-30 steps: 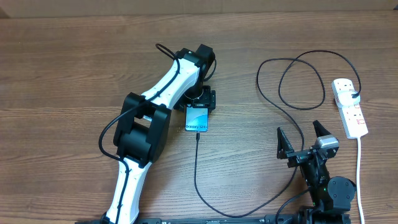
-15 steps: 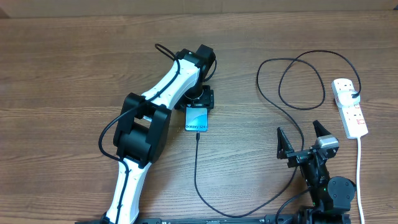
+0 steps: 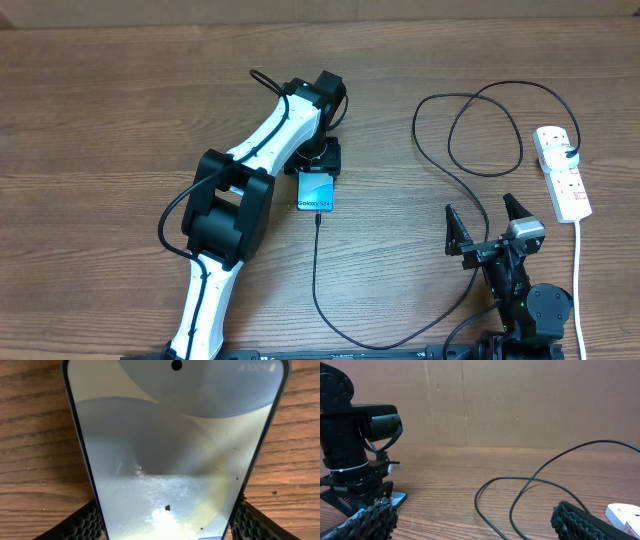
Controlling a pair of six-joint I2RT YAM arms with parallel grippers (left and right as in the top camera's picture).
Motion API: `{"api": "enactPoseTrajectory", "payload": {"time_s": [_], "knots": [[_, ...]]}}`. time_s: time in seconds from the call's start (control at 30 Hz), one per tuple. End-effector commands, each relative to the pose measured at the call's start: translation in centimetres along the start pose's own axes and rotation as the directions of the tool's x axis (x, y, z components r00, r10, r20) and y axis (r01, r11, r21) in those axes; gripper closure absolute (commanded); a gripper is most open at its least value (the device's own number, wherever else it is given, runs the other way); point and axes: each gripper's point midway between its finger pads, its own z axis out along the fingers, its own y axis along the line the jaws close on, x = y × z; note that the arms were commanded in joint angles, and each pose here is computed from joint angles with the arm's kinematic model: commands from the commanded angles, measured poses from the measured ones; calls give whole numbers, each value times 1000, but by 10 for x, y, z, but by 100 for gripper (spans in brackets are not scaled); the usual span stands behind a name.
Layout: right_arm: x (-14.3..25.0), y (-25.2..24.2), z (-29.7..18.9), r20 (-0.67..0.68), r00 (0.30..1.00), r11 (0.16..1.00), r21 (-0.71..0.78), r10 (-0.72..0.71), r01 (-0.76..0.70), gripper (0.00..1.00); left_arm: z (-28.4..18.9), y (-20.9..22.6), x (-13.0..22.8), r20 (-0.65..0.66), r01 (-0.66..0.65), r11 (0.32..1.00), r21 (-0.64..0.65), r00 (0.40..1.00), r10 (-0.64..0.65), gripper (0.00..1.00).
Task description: Plug charger to phone and switch on socket
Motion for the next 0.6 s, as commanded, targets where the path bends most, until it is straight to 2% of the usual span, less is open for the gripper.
{"api": "enactPoseTrajectory", "payload": {"time_s": [0.0, 0.57], "knots": [[2, 0, 0, 4, 1000, 1000, 2, 1, -1, 0, 26, -12, 11, -80, -34, 997, 63, 996, 39, 43], [2, 0, 0, 4, 1000, 1000, 2, 1, -1, 0, -30, -22, -5, -41, -77, 992, 103, 996, 82, 42]]}}
